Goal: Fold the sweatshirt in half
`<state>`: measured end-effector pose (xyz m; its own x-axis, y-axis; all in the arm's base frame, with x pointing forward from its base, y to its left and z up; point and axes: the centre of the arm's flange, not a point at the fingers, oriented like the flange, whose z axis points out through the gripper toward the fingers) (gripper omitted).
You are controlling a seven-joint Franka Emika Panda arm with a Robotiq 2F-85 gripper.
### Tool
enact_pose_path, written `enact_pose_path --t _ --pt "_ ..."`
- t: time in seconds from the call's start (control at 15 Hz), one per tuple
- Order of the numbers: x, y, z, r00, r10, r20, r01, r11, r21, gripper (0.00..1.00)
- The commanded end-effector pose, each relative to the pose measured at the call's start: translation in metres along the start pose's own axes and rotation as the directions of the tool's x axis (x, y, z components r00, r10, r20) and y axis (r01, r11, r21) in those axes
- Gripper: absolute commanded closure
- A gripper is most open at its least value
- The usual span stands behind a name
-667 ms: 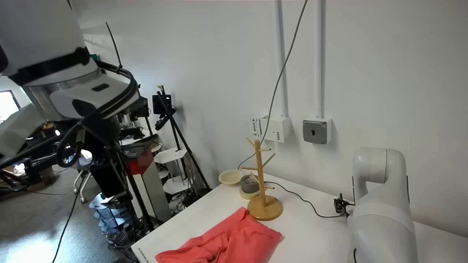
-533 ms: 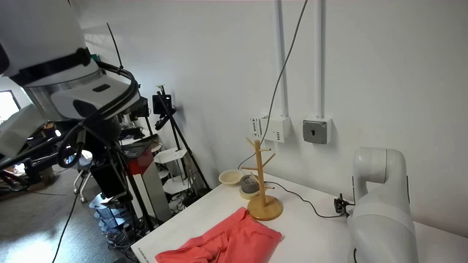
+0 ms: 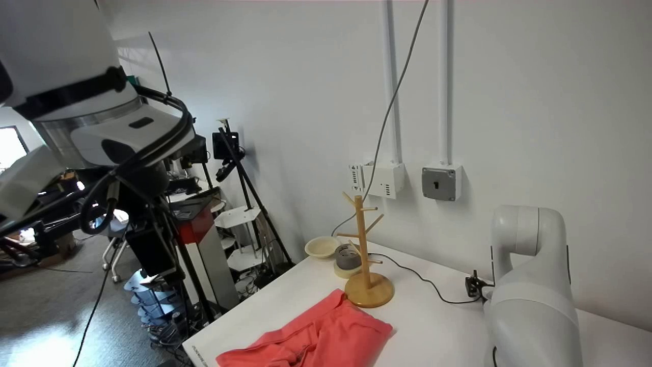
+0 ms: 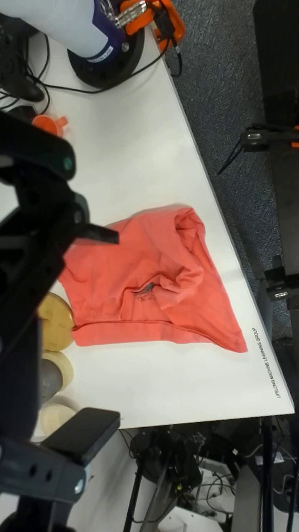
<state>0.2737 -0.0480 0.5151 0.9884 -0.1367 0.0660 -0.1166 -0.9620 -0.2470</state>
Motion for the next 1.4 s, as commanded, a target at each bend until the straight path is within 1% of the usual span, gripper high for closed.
enact_pose_path --t 0.0,1.13,1.2,1.27,1.33 --pt "0.0 0.0 0.0 1.0 0.0 0.0 0.0 1.0 0.0 0.0" --pt "0.0 0.0 0.0 1.0 -0.005 0.007 0.005 1.0 0.001 0.0" --pt "0.0 0.0 0.0 1.0 -0.013 0.01 0.013 1.0 -0.01 0.0" --pt "0.065 -0.036 -0.013 1.0 -0.019 0.008 0.02 0.999 -0.033 0.0" --pt "0.07 -0.043 -0.011 1.0 -0.027 0.004 0.027 0.999 -0.043 0.0"
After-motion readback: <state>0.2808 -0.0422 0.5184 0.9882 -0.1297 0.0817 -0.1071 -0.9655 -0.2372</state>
